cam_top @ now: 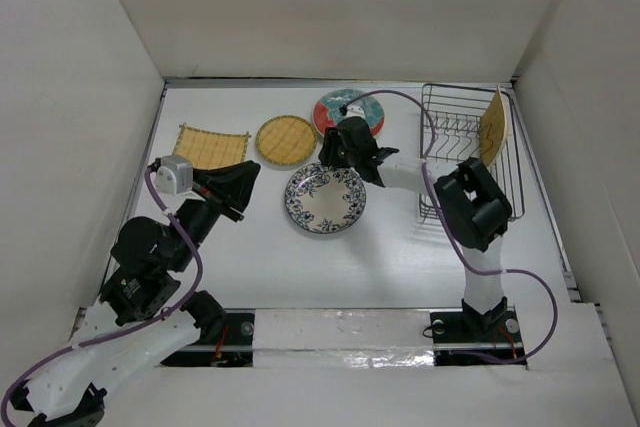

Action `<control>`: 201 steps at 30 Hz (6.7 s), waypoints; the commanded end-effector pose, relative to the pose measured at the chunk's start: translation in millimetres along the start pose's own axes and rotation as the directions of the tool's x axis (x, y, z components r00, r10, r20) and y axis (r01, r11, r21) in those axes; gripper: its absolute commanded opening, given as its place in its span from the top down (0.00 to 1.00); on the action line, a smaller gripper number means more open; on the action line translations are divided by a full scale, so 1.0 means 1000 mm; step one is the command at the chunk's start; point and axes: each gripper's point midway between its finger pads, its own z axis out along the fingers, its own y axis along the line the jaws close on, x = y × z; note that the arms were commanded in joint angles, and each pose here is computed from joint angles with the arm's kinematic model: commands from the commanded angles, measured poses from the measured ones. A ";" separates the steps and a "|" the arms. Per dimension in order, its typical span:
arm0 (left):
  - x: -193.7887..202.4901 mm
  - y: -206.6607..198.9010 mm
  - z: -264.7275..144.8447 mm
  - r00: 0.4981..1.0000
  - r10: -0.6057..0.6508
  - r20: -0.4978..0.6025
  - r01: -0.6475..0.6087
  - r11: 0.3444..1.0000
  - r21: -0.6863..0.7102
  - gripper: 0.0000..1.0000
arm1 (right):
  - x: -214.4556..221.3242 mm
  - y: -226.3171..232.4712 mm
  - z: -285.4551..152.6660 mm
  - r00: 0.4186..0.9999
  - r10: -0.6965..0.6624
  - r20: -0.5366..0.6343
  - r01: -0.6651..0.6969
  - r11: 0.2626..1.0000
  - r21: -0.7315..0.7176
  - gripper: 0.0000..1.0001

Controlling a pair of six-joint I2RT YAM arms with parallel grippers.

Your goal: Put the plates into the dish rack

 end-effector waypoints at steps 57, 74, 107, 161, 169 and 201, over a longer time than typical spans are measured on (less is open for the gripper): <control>-0.016 -0.003 -0.003 0.998 -0.003 0.069 0.001 1.000 0.016 0.58 | -0.005 0.078 0.085 0.777 0.629 0.009 -0.624 0.772 -0.120 0.85; -0.015 -0.005 -0.003 0.998 -0.009 0.067 0.007 1.000 0.030 0.57 | -0.007 0.052 0.073 0.790 0.611 0.061 -0.608 0.792 -0.062 0.47; -0.016 -0.002 -0.004 0.997 -0.002 0.073 0.001 1.000 0.016 0.56 | -0.083 0.079 0.026 0.753 0.612 0.242 -0.589 0.791 -0.165 1.00; 0.002 -0.004 0.008 1.000 0.009 0.016 -0.009 1.000 0.024 0.55 | -0.237 -0.260 -0.302 0.916 -0.378 0.131 0.058 0.451 0.891 1.00; 0.004 -0.003 0.009 1.000 0.010 0.011 -0.010 1.000 0.021 0.55 | -0.225 -0.281 -0.276 0.930 -0.358 0.088 0.113 0.503 0.857 1.00; 0.015 -0.002 0.015 1.000 0.015 -0.022 -0.014 1.000 0.016 0.55 | -0.213 -0.295 -0.248 0.928 -0.357 0.109 0.098 0.515 0.851 1.00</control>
